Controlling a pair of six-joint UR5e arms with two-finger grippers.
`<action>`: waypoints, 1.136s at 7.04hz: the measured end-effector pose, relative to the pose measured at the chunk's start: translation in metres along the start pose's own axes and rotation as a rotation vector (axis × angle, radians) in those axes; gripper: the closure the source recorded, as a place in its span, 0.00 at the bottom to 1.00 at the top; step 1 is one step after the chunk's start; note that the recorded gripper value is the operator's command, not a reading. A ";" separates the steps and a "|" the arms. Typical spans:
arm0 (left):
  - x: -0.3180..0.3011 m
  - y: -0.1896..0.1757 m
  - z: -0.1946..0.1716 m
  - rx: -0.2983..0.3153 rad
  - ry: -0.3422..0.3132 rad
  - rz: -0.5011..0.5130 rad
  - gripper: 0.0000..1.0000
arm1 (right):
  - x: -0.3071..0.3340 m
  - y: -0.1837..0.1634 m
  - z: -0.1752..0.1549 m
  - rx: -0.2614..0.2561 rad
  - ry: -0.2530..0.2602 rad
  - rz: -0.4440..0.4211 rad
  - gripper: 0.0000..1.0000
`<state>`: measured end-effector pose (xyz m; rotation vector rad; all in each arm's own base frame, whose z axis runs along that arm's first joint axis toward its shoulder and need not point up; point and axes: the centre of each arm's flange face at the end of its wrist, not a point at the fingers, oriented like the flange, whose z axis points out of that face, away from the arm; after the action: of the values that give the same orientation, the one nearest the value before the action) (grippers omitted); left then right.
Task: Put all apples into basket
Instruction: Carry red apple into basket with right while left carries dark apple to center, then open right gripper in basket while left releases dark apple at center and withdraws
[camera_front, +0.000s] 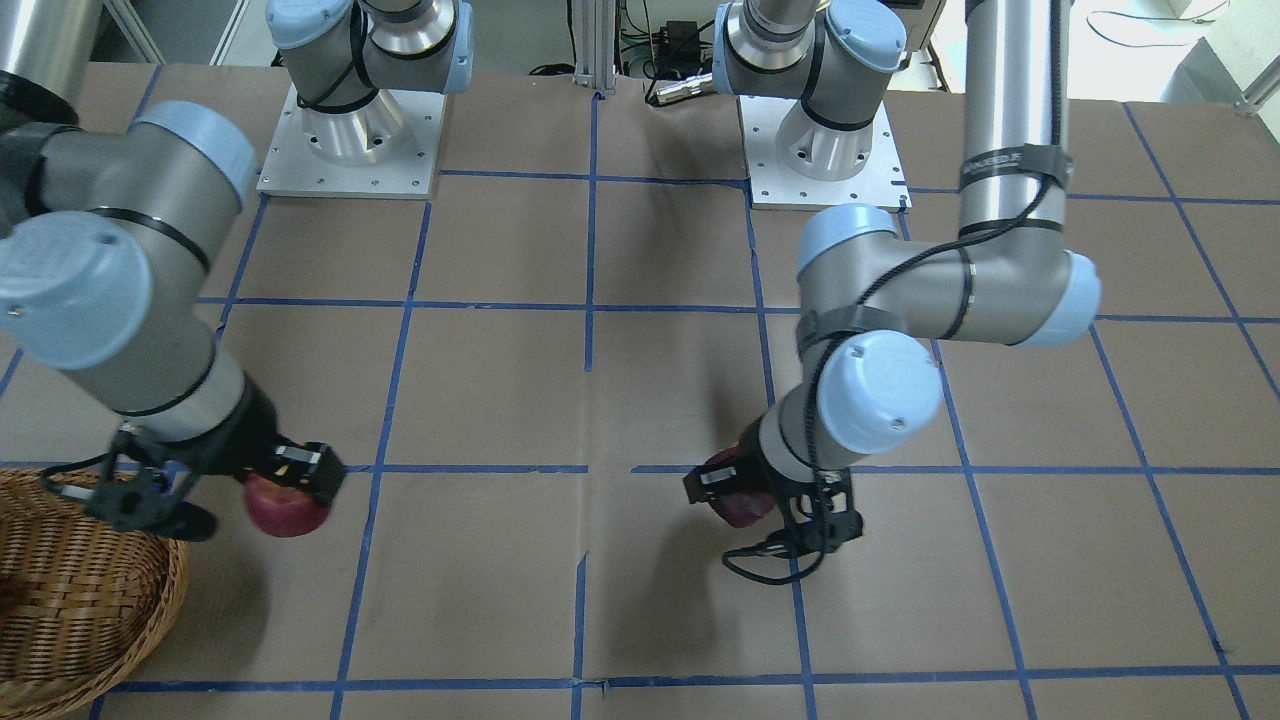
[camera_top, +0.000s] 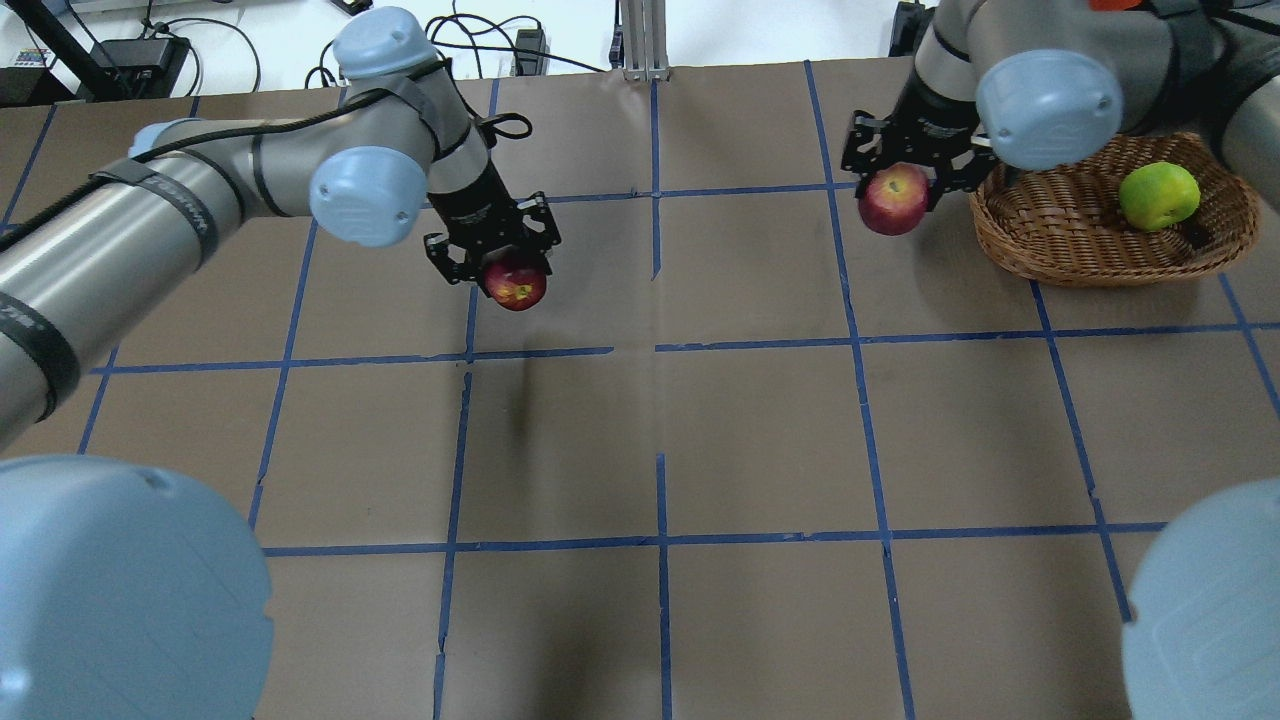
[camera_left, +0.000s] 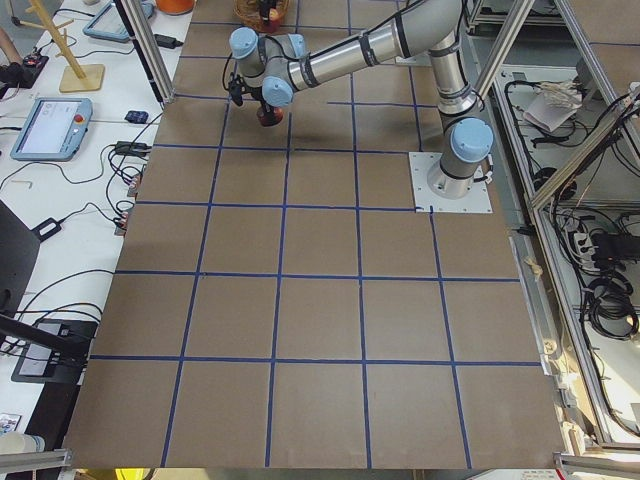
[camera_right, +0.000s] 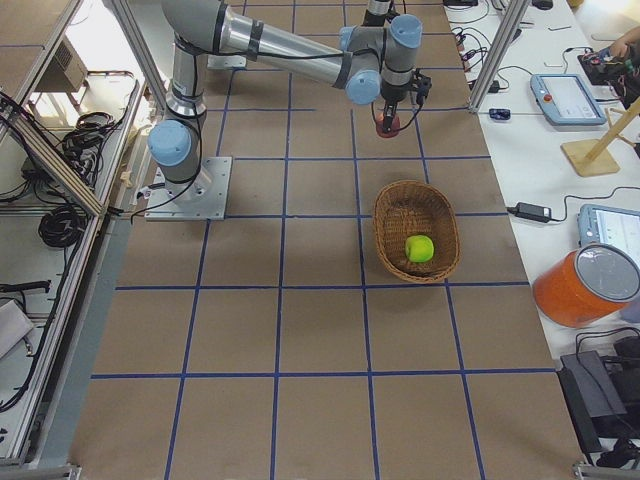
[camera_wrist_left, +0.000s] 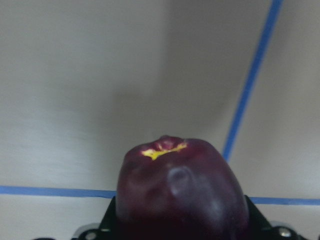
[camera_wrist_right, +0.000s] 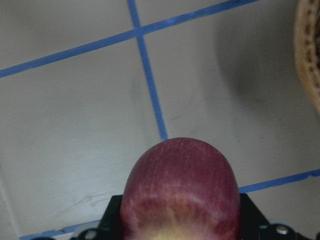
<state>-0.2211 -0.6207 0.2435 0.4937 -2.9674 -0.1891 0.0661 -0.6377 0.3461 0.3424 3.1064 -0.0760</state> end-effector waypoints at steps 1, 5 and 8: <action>0.036 0.029 0.024 0.038 0.013 -0.022 0.51 | 0.059 -0.018 -0.001 0.020 0.037 -0.036 1.00; 0.077 0.098 0.063 0.062 0.040 -0.032 0.00 | 0.208 -0.070 0.065 0.070 0.087 -0.098 0.87; 0.057 0.090 -0.020 0.011 0.044 -0.077 0.00 | 0.219 -0.082 0.094 0.115 0.098 -0.091 0.00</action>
<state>-0.3001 -0.5574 0.2819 0.6056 -2.9111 -0.1670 -0.1643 -0.6753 0.2518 0.2134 3.2222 -0.2468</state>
